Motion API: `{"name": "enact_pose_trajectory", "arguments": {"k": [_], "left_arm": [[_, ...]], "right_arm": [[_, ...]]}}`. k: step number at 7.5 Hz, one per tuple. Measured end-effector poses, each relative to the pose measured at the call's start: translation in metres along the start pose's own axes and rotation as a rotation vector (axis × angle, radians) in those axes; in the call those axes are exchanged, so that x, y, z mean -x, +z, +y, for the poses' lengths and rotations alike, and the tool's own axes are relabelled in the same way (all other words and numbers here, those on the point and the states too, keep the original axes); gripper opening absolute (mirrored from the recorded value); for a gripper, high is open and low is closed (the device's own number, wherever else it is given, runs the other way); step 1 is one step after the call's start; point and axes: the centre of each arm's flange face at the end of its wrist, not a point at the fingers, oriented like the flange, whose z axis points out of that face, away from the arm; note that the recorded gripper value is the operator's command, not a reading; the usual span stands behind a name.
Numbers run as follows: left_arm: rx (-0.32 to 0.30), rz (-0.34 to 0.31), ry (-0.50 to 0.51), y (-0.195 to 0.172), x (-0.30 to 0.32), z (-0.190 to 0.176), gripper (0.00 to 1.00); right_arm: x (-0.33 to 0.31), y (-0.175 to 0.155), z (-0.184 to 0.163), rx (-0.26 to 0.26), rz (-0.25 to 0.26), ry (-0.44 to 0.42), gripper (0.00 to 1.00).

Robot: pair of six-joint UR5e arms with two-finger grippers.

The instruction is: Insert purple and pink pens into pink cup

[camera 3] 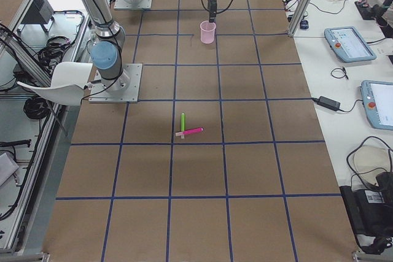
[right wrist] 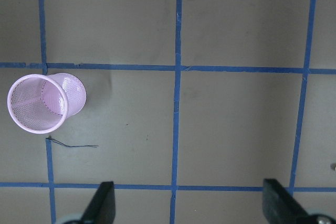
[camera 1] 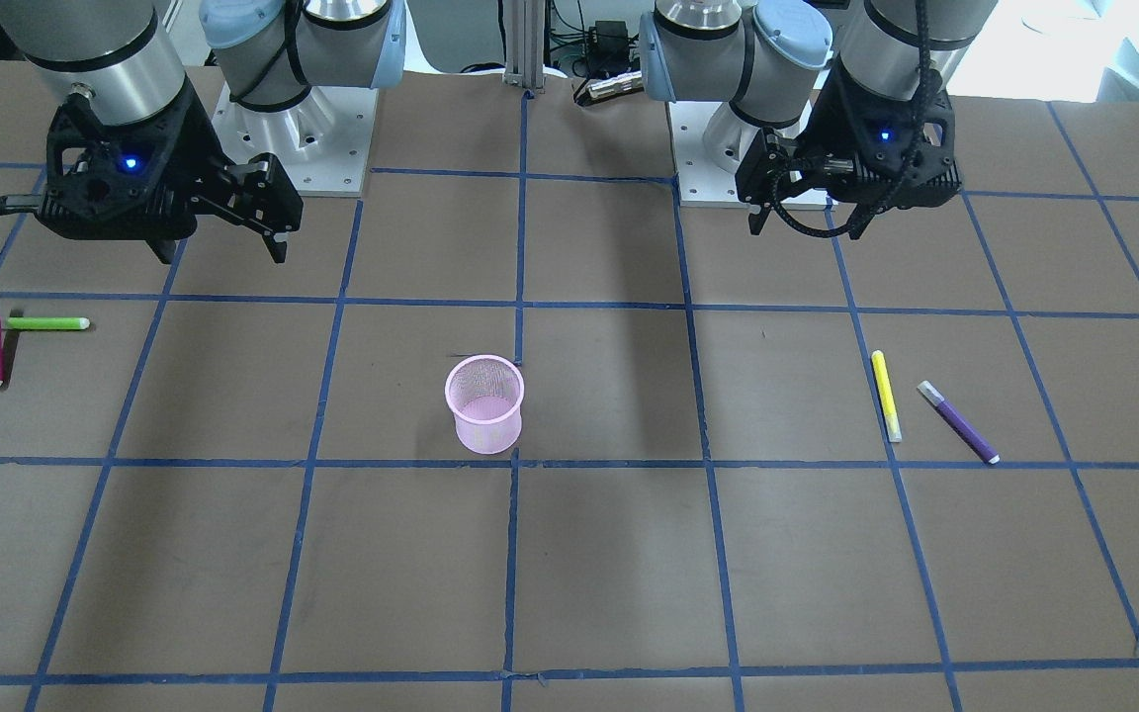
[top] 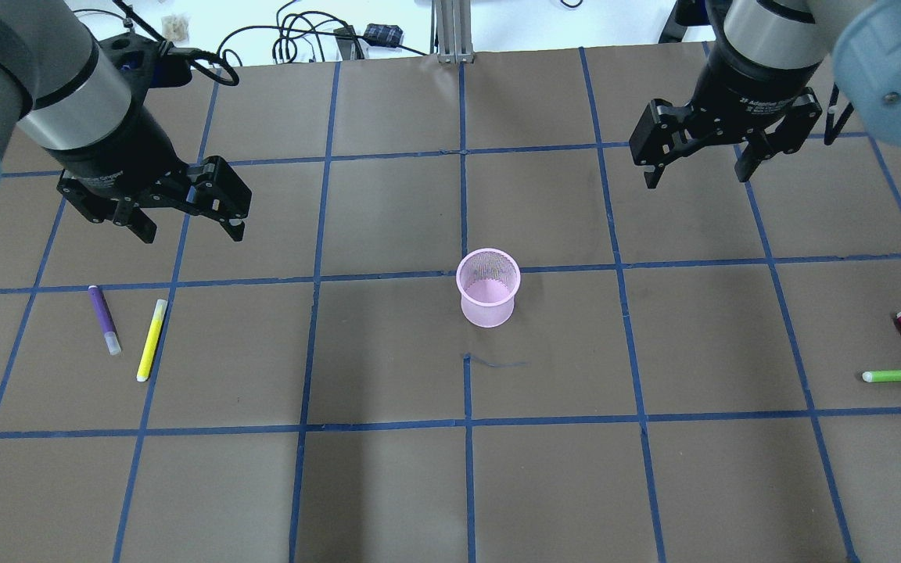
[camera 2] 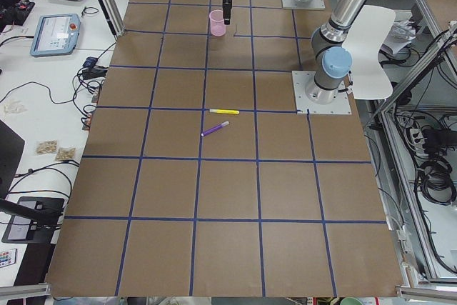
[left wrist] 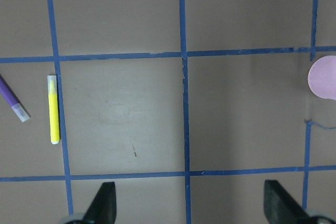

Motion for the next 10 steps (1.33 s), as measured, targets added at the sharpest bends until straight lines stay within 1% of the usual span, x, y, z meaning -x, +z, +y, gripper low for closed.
{"name": "enact_pose_trajectory", "arguments": {"k": [5, 7, 8, 9, 10], "left_arm": [[0.010, -0.006, -0.006, 0.000, 0.004, 0.000, 1.00], [0.013, -0.006, -0.009, 0.002, 0.006, -0.001, 1.00], [0.013, -0.006, -0.009, 0.002, 0.006, -0.002, 1.00], [0.014, -0.006, -0.009, 0.003, 0.006, -0.002, 1.00], [0.014, -0.006, -0.008, 0.003, 0.007, -0.003, 1.00]], "right_arm": [[-0.002, -0.001, -0.001, -0.003, 0.000, 0.004, 1.00], [-0.024, -0.001, -0.007, 0.001, 0.004, 0.056, 1.00], [-0.054, 0.010, -0.012, 0.041, 0.002, 0.109, 1.00], [-0.092, 0.031, -0.021, 0.112, -0.006, 0.161, 1.00], [-0.131, 0.052, -0.031, 0.159, -0.017, 0.171, 1.00]]}}
